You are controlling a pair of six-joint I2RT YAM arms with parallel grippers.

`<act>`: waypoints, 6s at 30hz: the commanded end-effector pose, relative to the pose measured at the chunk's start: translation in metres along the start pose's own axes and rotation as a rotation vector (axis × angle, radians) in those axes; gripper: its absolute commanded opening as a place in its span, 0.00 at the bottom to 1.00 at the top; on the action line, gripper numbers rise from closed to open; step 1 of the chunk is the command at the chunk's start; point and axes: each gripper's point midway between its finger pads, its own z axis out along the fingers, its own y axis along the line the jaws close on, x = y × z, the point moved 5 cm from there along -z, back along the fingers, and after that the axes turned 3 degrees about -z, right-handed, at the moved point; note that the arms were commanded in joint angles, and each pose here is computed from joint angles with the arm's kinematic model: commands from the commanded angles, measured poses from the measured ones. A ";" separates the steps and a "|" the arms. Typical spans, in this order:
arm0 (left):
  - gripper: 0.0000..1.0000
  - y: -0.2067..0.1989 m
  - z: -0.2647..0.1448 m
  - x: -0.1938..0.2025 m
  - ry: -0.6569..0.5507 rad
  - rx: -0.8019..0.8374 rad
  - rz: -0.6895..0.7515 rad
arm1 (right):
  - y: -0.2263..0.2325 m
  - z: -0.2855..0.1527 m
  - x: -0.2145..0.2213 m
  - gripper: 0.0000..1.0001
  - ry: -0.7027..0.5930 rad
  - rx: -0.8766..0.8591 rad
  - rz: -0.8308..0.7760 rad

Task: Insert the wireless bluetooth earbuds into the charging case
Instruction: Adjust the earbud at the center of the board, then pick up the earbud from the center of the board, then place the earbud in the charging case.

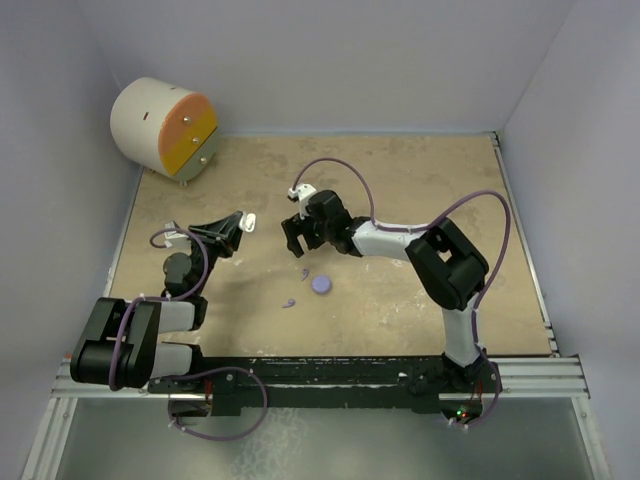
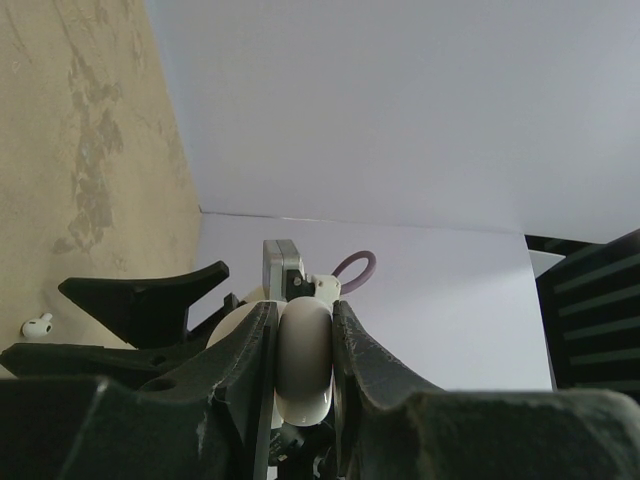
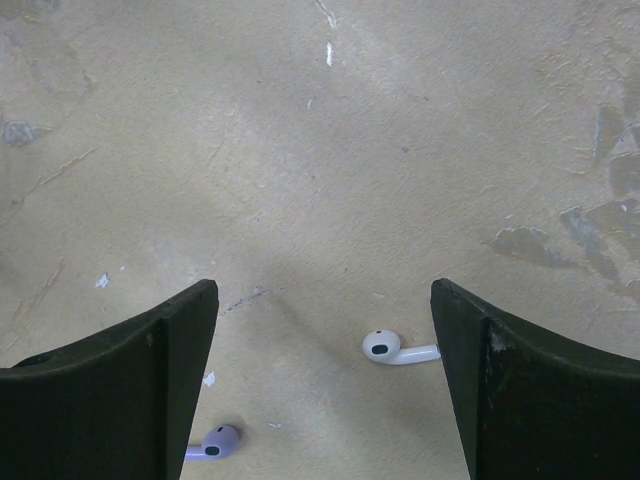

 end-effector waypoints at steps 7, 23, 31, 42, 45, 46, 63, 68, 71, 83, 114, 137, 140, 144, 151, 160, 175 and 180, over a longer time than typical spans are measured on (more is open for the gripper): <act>0.00 -0.016 -0.005 0.002 0.015 0.074 0.005 | 0.003 0.004 -0.002 0.88 -0.021 -0.058 0.014; 0.00 -0.018 -0.005 0.002 0.016 0.081 0.005 | 0.000 -0.004 0.024 0.88 0.033 -0.054 0.049; 0.00 -0.020 -0.007 0.003 0.019 0.084 0.006 | -0.002 -0.020 0.043 0.88 0.073 -0.024 0.071; 0.00 -0.022 -0.008 0.005 0.024 0.091 0.003 | 0.000 -0.037 0.057 0.86 0.096 0.024 0.095; 0.00 -0.022 -0.009 0.004 0.023 0.092 0.003 | -0.004 -0.034 0.056 0.86 0.096 0.053 0.088; 0.00 -0.022 -0.009 0.004 0.023 0.092 0.003 | -0.006 -0.033 0.055 0.86 0.095 0.063 0.083; 0.00 -0.017 -0.007 0.002 0.014 0.074 0.008 | -0.030 -0.019 0.057 0.63 0.156 0.232 0.020; 0.00 -0.016 -0.007 0.002 0.012 0.069 0.008 | -0.033 -0.020 0.058 0.56 0.164 0.238 -0.022; 0.00 -0.015 -0.006 0.001 0.011 0.066 0.009 | -0.033 -0.018 0.058 0.55 0.167 0.233 -0.048; 0.00 -0.014 -0.006 0.001 0.011 0.065 0.009 | -0.027 -0.008 0.064 0.48 0.215 0.242 -0.095; 0.00 -0.012 -0.006 0.001 0.016 0.060 0.015 | 0.000 -0.022 0.002 0.00 0.000 0.062 -0.013; 0.00 -0.039 0.015 0.022 0.050 0.083 0.003 | 0.047 -0.166 -0.148 0.00 -1.008 -0.446 -0.036; 0.00 -0.043 0.021 0.030 0.066 0.085 0.007 | 0.045 -0.176 -0.143 0.00 -1.105 -0.473 -0.026; 0.00 -0.042 0.028 0.038 0.076 0.071 0.024 | 0.043 -0.176 -0.141 0.00 -1.121 -0.489 -0.005; 0.00 -0.036 0.038 0.053 0.109 0.066 0.028 | 0.042 -0.183 -0.136 0.00 -1.185 -0.528 0.052; 0.00 -0.032 0.043 0.063 0.133 0.062 0.043 | 0.042 -0.178 -0.134 0.00 -1.181 -0.588 0.139; 0.00 -0.031 0.050 0.082 0.189 0.059 0.142 | 0.041 -0.181 -0.127 0.00 -1.194 -0.645 0.222; 0.00 -0.028 0.049 0.085 0.196 0.052 0.146 | 0.040 -0.179 -0.126 0.00 -1.188 -0.643 0.240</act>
